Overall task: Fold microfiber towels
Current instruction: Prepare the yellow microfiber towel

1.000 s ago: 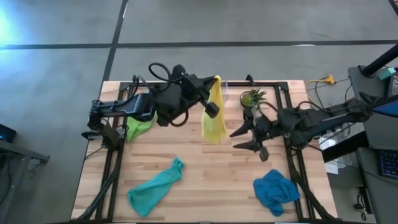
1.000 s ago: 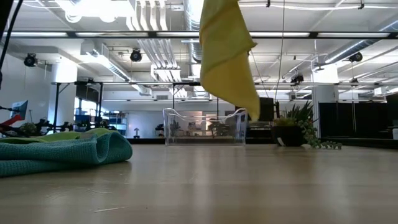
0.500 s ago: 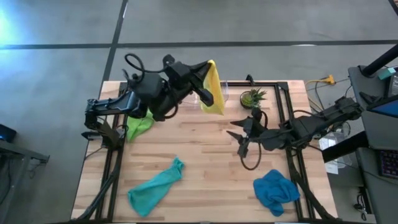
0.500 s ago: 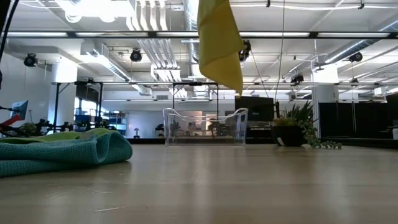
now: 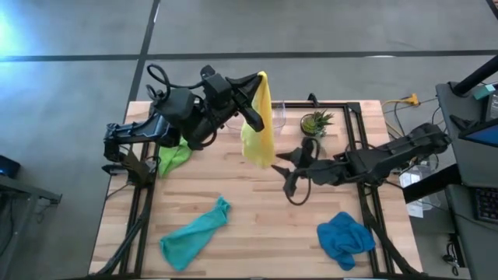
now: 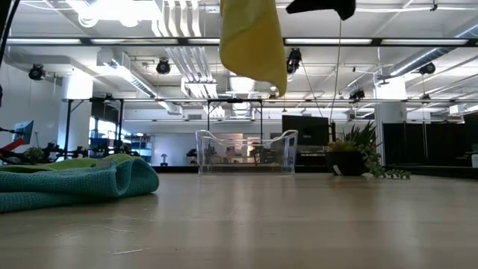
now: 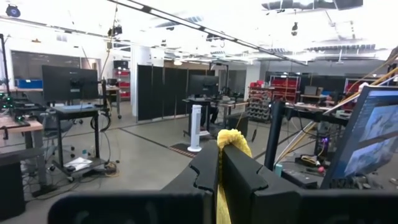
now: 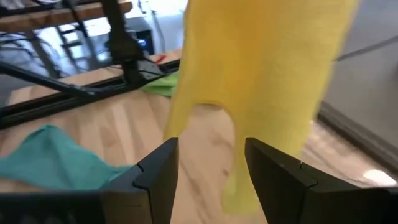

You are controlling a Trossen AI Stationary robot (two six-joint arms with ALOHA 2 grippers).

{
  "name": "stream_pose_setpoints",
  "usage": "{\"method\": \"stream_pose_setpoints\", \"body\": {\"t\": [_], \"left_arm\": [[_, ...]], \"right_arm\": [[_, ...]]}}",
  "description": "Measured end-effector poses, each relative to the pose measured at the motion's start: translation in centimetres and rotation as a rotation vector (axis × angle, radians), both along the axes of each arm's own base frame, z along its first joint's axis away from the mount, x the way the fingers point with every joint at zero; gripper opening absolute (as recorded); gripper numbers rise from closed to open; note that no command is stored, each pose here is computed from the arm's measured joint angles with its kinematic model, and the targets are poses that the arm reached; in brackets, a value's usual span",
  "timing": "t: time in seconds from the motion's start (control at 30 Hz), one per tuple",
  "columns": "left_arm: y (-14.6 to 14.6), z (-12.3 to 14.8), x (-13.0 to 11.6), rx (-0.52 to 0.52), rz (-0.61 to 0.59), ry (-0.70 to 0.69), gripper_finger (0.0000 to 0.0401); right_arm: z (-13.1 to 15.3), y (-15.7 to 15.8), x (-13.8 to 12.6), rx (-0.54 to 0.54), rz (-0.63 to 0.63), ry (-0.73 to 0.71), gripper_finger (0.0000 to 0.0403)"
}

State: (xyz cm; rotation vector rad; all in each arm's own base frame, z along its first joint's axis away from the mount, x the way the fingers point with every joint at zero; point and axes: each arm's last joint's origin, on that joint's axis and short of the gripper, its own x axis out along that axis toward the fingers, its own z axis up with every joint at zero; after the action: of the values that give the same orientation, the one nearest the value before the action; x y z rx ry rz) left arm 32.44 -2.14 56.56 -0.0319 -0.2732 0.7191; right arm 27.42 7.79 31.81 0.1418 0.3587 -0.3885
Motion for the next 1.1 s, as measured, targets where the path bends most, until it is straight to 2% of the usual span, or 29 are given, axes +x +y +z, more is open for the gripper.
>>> {"method": "stream_pose_setpoints", "body": {"t": [0.17,0.57,0.87,1.1], "left_arm": [[0.0,0.0,0.0,0.031,0.010,0.027,0.0000],[0.0,0.0,0.0,0.031,0.010,0.023,0.0000],[0.0,0.1,0.0,0.031,0.010,0.020,0.0000],[0.0,0.3,-0.1,0.034,0.011,0.002,0.0000]], "right_arm": [[0.2,0.5,1.2,-0.045,0.035,0.005,0.0179],[-0.1,0.0,2.9,-0.083,0.018,0.035,0.0178],[0.5,-1.1,2.6,-0.109,-0.075,0.018,0.0178],[1.4,-1.3,1.8,-0.116,-0.077,-0.003,0.0178]]}}
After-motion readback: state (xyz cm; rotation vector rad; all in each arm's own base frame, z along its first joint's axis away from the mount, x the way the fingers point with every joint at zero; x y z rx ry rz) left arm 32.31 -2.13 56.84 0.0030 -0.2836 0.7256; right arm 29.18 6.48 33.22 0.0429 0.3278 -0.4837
